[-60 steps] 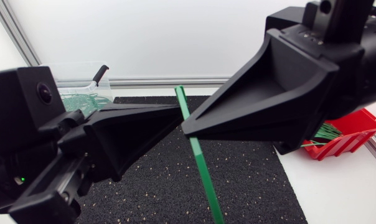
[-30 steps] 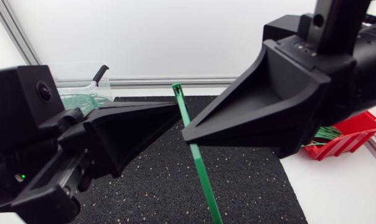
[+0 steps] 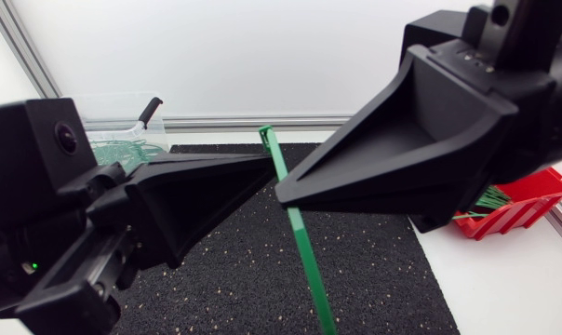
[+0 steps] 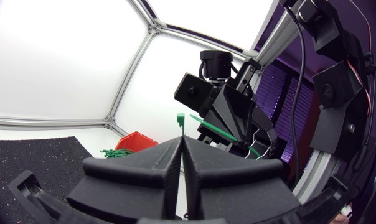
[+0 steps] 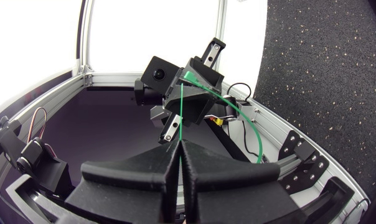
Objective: Take a green cable tie from the red box, thread the tail through the head to close it, then place it in the transparent bin on the left.
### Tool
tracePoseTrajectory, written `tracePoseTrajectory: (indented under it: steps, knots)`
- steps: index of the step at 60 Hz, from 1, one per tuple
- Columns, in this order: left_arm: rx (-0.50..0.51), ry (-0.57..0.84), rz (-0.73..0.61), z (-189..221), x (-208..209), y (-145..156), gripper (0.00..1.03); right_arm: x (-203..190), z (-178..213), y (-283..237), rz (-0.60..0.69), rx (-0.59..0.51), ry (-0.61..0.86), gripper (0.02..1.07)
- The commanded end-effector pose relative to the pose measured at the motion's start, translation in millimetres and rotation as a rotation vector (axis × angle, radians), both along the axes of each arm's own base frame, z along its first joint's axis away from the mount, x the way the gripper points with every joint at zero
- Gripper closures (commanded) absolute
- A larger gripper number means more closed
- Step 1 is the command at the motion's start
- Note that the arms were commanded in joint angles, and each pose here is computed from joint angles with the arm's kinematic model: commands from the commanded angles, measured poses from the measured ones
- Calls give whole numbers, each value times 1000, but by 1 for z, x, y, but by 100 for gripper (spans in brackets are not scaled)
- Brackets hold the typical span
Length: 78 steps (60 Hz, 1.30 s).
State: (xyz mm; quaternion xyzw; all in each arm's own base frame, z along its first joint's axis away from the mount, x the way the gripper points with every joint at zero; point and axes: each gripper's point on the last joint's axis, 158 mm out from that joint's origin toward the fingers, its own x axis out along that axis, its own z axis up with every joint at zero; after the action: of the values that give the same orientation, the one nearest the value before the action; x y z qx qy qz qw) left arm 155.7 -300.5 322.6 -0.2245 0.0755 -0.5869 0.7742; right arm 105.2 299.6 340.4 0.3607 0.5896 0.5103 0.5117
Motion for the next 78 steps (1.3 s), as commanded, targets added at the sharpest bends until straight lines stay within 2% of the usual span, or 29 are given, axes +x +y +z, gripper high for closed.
tracePoseTrajectory:
  steps: [1, 57, 78]
  knots:
    - [16, -4, 3, -9, 0, -1, 100, 3, -9, 1, -16, -20, 47, 101]
    - [16, -7, -14, -9, -8, 0, 100, 12, -14, 8, -23, -19, 46, 101]
    - [45, -84, -8, -14, -19, -4, 100, 19, -18, 14, -31, -39, 70, 101]
